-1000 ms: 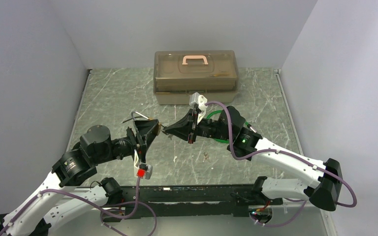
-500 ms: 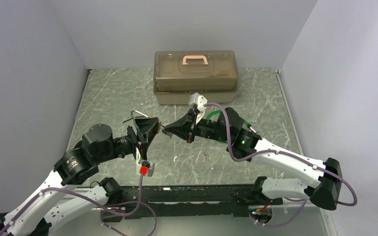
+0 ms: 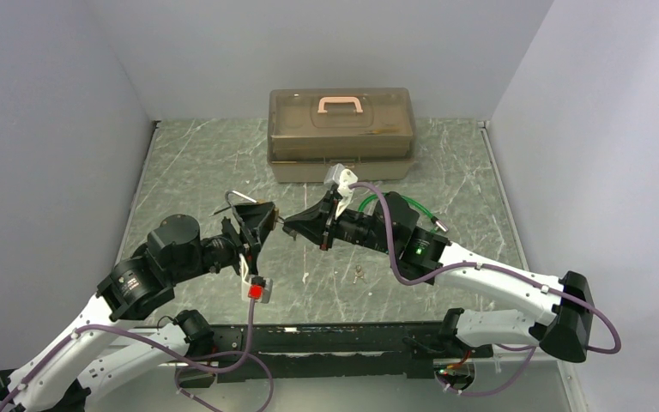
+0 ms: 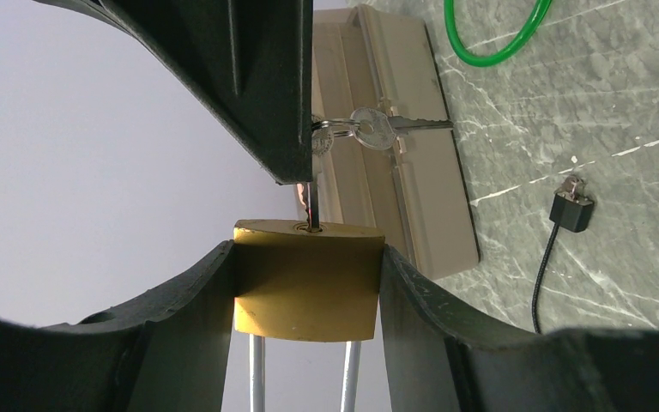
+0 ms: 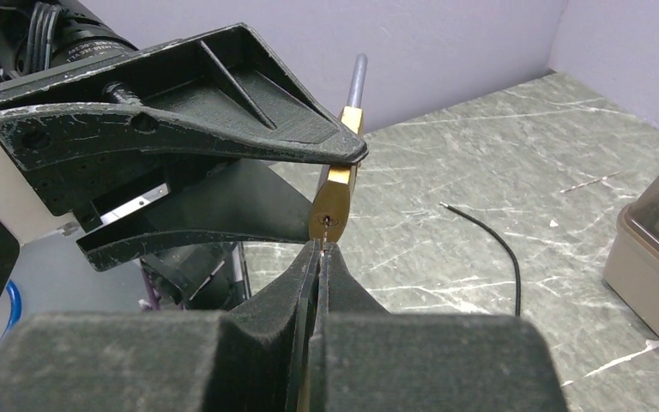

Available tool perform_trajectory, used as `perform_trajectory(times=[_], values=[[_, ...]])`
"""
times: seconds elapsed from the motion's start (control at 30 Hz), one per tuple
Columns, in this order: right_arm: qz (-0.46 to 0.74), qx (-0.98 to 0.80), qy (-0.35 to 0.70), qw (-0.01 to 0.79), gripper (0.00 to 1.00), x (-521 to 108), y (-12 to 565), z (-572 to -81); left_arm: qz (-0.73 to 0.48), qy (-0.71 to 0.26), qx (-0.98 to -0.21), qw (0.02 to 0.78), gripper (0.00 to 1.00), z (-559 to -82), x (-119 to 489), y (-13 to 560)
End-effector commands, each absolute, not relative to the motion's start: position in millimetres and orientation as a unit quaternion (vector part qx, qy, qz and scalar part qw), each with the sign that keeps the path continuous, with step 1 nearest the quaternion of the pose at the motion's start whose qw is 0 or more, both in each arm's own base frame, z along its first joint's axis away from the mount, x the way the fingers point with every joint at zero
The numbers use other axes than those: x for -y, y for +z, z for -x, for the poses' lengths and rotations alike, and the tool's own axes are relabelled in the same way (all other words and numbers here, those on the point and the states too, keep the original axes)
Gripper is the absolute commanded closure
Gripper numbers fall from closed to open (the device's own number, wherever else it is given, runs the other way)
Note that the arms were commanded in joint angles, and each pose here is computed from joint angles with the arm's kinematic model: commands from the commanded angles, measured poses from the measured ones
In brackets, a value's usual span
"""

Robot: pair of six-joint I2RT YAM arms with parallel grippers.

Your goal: Unlock with the key

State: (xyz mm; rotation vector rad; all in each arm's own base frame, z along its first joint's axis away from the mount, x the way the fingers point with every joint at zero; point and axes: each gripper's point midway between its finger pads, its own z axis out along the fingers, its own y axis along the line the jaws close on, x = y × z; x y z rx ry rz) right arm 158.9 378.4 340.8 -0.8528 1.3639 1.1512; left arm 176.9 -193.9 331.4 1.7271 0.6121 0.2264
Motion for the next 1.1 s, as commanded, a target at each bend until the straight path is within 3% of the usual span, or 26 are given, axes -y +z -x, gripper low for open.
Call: perform_trajectory(times=[0.0, 1.07], values=[[0.353, -0.537, 0.513, 0.569, 1.0, -386, 367, -150, -0.706, 0.113, -0.226, 0.661, 1.0, -175, 200, 378], [0.365, -0.525, 0.524, 0.563, 1.0, -407, 357, -137, -0.673, 0.021, -0.27, 0.688, 1.0, -168, 214, 404]])
